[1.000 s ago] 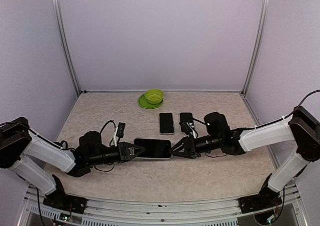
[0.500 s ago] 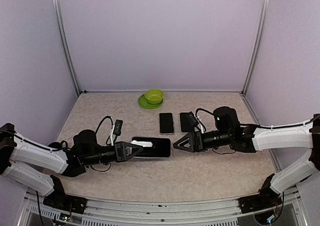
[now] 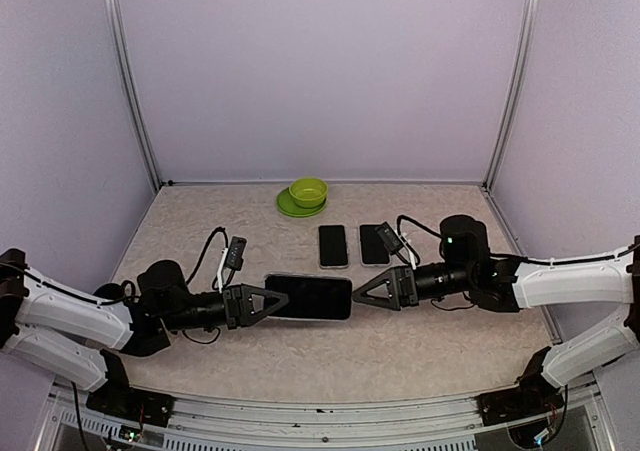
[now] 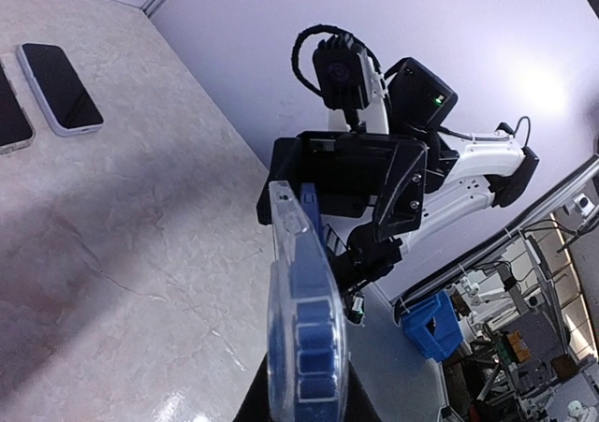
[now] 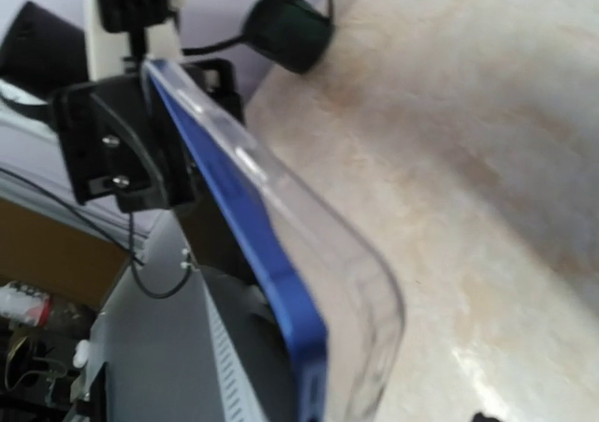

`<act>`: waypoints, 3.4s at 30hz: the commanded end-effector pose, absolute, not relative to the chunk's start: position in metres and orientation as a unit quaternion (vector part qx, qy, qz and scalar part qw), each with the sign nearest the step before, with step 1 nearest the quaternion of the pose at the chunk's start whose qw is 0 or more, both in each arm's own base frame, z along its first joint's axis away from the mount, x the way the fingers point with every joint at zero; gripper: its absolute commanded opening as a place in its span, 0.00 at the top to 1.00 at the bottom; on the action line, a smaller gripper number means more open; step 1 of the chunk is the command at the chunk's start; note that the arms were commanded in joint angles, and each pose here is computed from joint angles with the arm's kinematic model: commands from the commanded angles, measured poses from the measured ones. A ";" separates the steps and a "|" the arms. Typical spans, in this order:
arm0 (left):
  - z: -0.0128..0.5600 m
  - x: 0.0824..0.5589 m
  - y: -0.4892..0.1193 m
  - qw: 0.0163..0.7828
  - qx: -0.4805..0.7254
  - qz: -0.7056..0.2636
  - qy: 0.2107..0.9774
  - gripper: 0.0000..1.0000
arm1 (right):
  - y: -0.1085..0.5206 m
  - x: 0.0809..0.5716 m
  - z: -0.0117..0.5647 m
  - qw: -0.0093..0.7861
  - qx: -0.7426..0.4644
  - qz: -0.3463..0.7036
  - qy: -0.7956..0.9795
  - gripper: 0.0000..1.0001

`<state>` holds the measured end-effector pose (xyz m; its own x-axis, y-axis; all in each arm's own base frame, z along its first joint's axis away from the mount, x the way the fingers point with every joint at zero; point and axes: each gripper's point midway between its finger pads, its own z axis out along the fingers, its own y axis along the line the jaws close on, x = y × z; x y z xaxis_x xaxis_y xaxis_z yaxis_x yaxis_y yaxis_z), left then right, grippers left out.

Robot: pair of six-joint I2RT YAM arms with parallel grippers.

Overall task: Put the phone into the phone case
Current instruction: Press the top right corner of the phone case.

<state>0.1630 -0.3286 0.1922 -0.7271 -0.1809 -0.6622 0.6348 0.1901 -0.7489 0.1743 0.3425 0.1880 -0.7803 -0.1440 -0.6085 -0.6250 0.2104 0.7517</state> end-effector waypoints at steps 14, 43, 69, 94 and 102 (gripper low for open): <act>0.238 0.135 -0.343 0.322 0.206 -0.705 0.598 1.00 | 0.343 0.141 0.226 0.204 -0.317 0.662 0.647 0.22; 0.232 0.138 -0.351 0.316 0.205 -0.702 0.604 1.00 | 0.350 0.130 0.219 0.185 -0.333 0.670 0.637 0.52; 0.221 0.145 -0.353 0.312 0.191 -0.691 0.623 0.98 | 0.355 0.142 0.210 0.191 -0.313 0.644 0.671 1.00; 0.218 0.150 -0.354 0.320 0.189 -0.680 0.633 1.00 | 0.350 0.164 0.216 0.245 -0.285 0.585 0.718 1.00; 0.211 0.156 -0.347 0.324 0.175 -0.672 0.642 1.00 | 0.341 0.139 0.239 0.248 -0.325 0.622 0.668 0.62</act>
